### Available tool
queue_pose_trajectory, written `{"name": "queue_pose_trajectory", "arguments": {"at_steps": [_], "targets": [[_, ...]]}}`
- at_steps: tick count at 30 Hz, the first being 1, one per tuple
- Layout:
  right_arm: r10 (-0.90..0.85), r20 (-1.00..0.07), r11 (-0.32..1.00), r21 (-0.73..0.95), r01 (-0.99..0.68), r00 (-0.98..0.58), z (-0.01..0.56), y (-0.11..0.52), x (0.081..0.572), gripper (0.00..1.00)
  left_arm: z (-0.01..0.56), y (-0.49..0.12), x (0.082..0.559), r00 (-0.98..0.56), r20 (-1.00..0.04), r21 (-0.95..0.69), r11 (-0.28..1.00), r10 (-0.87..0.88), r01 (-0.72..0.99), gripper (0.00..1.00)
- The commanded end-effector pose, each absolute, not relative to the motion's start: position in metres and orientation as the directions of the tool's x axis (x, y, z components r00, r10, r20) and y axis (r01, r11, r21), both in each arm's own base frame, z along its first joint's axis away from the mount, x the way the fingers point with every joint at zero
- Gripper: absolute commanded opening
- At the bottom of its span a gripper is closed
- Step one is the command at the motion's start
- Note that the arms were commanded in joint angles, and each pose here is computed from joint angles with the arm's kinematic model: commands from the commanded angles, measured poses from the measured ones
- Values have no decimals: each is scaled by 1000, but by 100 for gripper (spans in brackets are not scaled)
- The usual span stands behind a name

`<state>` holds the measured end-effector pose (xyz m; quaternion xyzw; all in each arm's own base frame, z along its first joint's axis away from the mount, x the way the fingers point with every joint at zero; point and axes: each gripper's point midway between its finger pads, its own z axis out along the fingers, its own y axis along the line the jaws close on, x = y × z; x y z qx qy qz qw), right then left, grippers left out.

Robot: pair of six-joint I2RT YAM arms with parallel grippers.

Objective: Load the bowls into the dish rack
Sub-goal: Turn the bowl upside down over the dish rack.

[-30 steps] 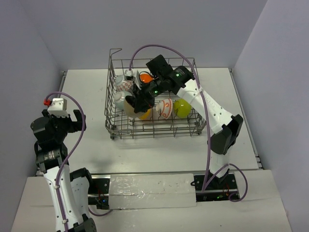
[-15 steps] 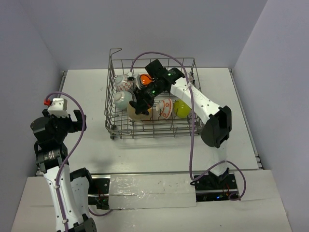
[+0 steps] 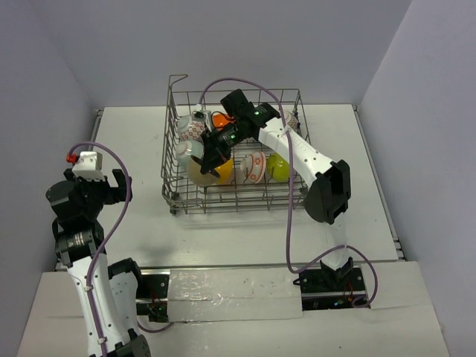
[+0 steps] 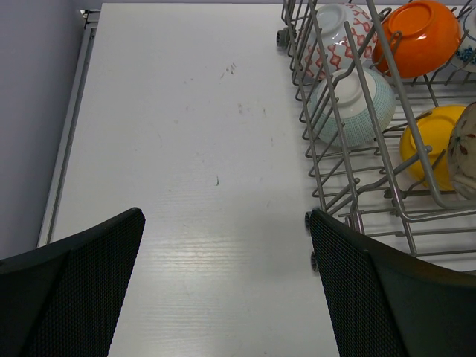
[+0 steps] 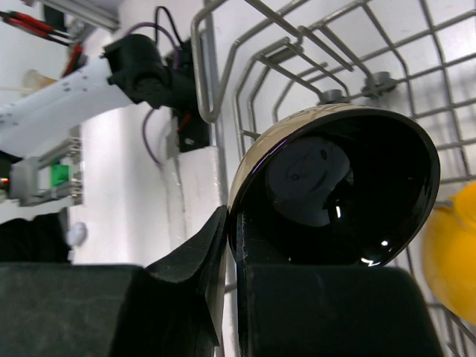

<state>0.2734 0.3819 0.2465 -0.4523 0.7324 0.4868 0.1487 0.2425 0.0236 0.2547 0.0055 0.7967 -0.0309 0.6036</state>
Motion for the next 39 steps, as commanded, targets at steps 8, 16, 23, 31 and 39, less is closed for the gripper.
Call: {"name": "queue_pose_trajectory", "arguments": {"at_steps": [8,16,23,31,39], "targets": [[-458,-673,-60,676,-735,-581,269,403,267,0,260,24,244,-244,-969,-45,997,-31,54,99],[-460,-640,-103,727,-679,-615,262,413,268,0,258,24,245,-249,-968,-53,997,-37,58,99],[-467,-637,-152,741,-654,-614,261,423,267,0,256,24,245,-252,-967,-57,996,-39,62,99],[-494,-576,-134,790,-598,-651,245,432,264,0,256,24,246,-254,-966,-60,996,-41,65,99],[-520,-562,-94,786,-611,-643,228,436,261,0,253,22,246,-263,-964,-61,995,-39,74,99]]}}
